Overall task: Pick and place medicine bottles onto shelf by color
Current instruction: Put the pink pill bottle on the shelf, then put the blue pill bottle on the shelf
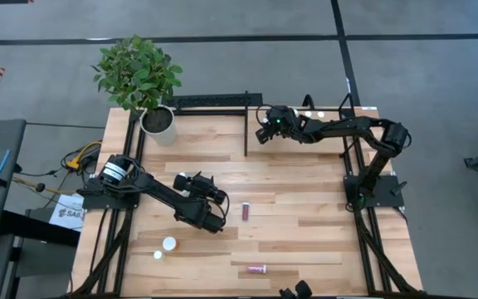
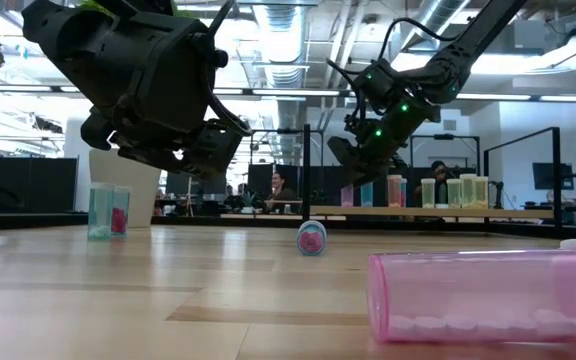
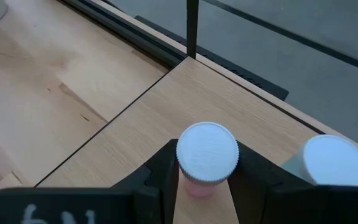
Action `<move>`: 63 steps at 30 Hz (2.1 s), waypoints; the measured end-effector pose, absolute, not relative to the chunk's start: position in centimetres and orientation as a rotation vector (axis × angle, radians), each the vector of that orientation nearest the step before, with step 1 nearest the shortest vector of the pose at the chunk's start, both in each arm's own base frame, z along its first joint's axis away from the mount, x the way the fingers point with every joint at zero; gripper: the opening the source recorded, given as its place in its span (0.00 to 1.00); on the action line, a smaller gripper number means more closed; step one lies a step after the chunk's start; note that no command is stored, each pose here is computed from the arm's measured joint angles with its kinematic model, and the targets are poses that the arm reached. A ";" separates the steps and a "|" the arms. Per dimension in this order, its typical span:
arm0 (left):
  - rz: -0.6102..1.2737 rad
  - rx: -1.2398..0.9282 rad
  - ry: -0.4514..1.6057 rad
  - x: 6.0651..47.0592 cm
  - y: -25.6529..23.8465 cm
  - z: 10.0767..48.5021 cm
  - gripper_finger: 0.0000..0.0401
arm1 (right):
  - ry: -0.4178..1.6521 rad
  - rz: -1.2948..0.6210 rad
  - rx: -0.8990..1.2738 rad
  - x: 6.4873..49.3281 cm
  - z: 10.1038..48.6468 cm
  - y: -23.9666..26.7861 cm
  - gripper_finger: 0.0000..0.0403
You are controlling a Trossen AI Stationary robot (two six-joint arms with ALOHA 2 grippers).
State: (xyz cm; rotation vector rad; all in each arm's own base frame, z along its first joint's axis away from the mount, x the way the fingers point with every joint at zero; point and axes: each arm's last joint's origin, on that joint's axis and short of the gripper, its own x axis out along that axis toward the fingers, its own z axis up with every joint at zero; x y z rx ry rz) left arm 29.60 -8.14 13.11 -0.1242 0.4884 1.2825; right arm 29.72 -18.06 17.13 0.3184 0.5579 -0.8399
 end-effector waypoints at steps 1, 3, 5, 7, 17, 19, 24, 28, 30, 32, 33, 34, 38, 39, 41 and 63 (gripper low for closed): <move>1.282 -0.125 0.488 29.6 -8.1 13.1 0.51 | 0.558 -0.839 0.318 29.7 17.1 -18.0 0.34; 1.282 -0.125 0.488 29.6 -8.1 13.1 0.51 | 0.558 -0.839 0.318 29.7 17.1 -18.0 0.36; 1.282 -0.126 0.488 29.6 -8.1 13.1 0.51 | 0.559 -0.839 0.318 29.7 17.1 -18.0 0.39; 1.282 -0.127 0.487 29.6 -8.1 13.1 0.51 | 0.563 -0.838 0.320 29.7 17.1 -18.0 0.42; 1.282 -0.127 0.487 29.6 -8.1 13.1 0.51 | 0.502 -0.833 0.314 29.0 19.6 -17.6 0.54; 1.282 -0.127 0.487 29.6 -8.1 13.1 0.51 | 0.479 -0.831 0.312 28.5 20.8 -17.3 0.55; 1.282 -0.127 0.487 29.6 -8.1 13.1 0.51 | 0.394 -0.812 0.319 27.0 24.6 -15.9 0.54; 1.284 -0.140 0.503 29.6 -8.2 13.1 0.51 | 0.317 -0.706 0.403 25.9 27.2 -14.1 0.52; 1.287 -0.160 0.533 29.6 -8.2 13.0 0.51 | 0.309 -0.638 0.437 25.5 28.1 -13.0 0.51; 1.286 -0.164 0.553 29.5 -8.2 12.9 0.51 | 0.318 -0.592 0.467 24.9 28.8 -11.9 0.51; 1.283 -0.156 0.561 29.5 -8.2 12.9 0.51 | 0.324 -0.573 0.480 24.7 29.1 -11.3 0.50; 1.278 -0.144 0.570 29.5 -8.2 12.9 0.51 | 0.337 -0.559 0.491 24.4 29.3 -10.7 0.50; 1.224 -0.101 0.646 29.9 -8.4 13.7 0.51 | 0.402 -0.497 0.533 23.5 29.8 -8.0 0.49; 1.203 -0.094 0.676 30.1 -8.5 13.9 0.51 | 0.420 -0.480 0.546 23.3 29.9 -7.3 0.48; 1.154 -0.068 0.726 30.5 -8.5 14.4 0.51 | 0.459 -0.440 0.567 23.1 29.9 -5.8 0.48; 0.416 -0.813 0.712 38.8 -13.9 22.0 0.51 | 0.865 0.043 0.365 20.8 27.6 8.3 0.47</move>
